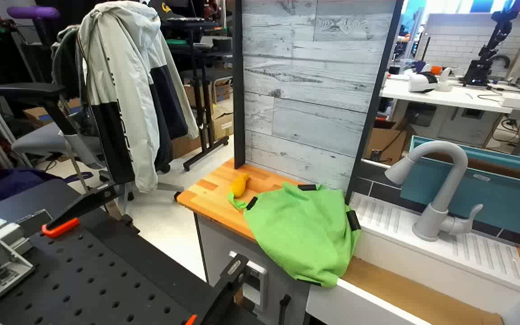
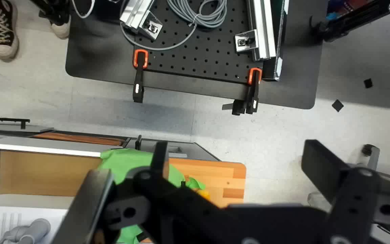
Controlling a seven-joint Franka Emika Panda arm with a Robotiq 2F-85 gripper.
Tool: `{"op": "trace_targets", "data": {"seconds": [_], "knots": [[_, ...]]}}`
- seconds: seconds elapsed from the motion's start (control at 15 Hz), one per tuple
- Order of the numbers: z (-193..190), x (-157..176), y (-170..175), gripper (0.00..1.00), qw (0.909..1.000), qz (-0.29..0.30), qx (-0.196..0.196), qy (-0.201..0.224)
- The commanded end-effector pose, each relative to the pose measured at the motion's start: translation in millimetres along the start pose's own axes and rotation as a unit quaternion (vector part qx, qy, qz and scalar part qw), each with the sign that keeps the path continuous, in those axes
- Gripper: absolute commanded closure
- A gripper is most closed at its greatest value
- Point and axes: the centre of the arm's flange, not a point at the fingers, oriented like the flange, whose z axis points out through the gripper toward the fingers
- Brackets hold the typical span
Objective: Fold the green cloth
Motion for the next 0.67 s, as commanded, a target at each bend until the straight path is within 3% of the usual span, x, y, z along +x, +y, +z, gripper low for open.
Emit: {"op": "trace_targets", "data": {"seconds": [0.0, 0.6], "knots": [[-0.2, 0.0, 0.0, 0.0, 1.0, 0.0, 0.0, 0.0], [2.3, 4.0, 0.7, 0.0, 1.0, -0.003, -0.004, 0.006]]}}
